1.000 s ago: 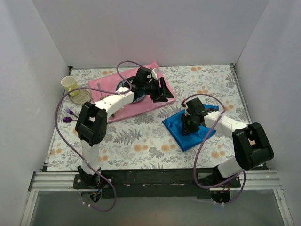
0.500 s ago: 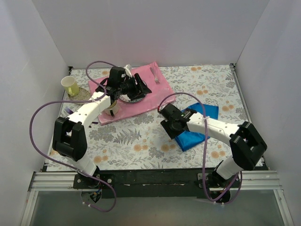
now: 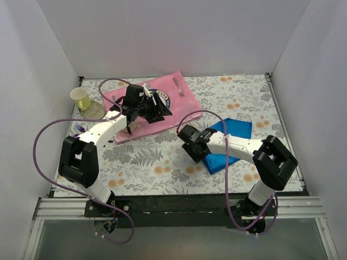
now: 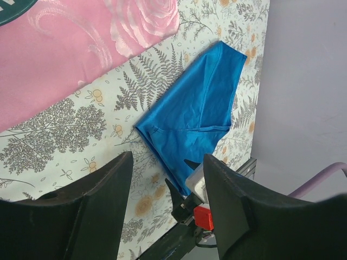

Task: Fold the napkin, place the utensils inside, and roll it up
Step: Roll the napkin with the utensil

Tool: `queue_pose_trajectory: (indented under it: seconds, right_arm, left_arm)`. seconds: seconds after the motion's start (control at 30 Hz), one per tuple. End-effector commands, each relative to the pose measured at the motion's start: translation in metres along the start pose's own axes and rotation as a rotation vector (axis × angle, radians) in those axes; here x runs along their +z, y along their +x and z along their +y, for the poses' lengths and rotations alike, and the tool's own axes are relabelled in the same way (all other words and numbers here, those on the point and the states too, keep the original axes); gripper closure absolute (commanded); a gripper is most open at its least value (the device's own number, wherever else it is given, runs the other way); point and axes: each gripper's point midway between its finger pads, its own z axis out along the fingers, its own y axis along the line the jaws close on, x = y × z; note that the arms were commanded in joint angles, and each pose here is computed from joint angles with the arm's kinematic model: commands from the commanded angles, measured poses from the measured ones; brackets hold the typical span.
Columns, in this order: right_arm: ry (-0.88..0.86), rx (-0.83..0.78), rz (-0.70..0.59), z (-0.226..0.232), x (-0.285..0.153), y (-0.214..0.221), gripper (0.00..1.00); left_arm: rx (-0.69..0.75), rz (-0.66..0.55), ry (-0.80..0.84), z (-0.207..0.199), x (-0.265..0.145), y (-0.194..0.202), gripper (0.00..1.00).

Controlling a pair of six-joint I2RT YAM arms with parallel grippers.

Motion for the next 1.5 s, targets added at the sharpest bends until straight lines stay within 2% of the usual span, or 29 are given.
queue_pose_trajectory:
  seconds: [0.0,0.27,0.5,0.63,0.8,0.87,0.93,1.07,1.2,1.27,1.4,1.47]
  right_arm:
    - [-0.006,-0.008,-0.024,0.002,0.004,-0.004,0.41]
    - [-0.057,0.048,-0.016,0.000,0.017,0.005,0.40]
    - [-0.059,0.096,0.000,-0.012,0.025,0.014,0.44]
    - [-0.073,0.095,0.015,-0.010,0.029,0.020,0.52]
    - [-0.117,0.101,0.040,0.000,0.034,0.028,0.65]
    - [-0.129,0.113,0.031,0.003,0.035,0.026,0.74]
    - [-0.141,0.119,0.024,0.005,0.035,0.024,0.86]
    - [-0.157,0.133,0.017,0.009,0.037,0.023,0.89]
    - [-0.243,0.169,0.004,0.019,0.039,0.020,0.98]
    - [-0.275,0.196,0.007,0.022,0.039,0.022,0.99]
    - [-0.494,0.273,-0.054,0.041,0.028,0.012,0.99]
    - [-0.548,0.317,-0.059,0.040,0.028,0.016,0.99]
  left_arm:
    - [0.038,-0.047,0.072,-0.027,-0.021,-0.011,0.47]
    - [0.027,-0.033,0.074,-0.024,-0.017,-0.008,0.47]
    - [0.017,-0.023,0.072,-0.019,-0.012,-0.005,0.47]
    - [0.012,-0.017,0.062,-0.015,-0.009,-0.004,0.46]
    - [-0.023,0.035,0.036,0.002,0.003,0.010,0.39]
    - [-0.054,0.069,0.039,0.009,0.008,0.021,0.38]
    - [-0.069,0.088,0.046,0.014,0.012,0.026,0.36]
    - [-0.106,0.111,0.074,0.016,0.013,0.038,0.35]
    - [-0.118,0.138,0.074,0.019,0.014,0.050,0.35]
    - [-0.127,0.162,0.080,0.020,0.014,0.063,0.35]
    - [-0.166,0.197,0.085,0.017,0.021,0.086,0.35]
    - [-0.187,0.229,0.077,0.016,0.030,0.099,0.35]
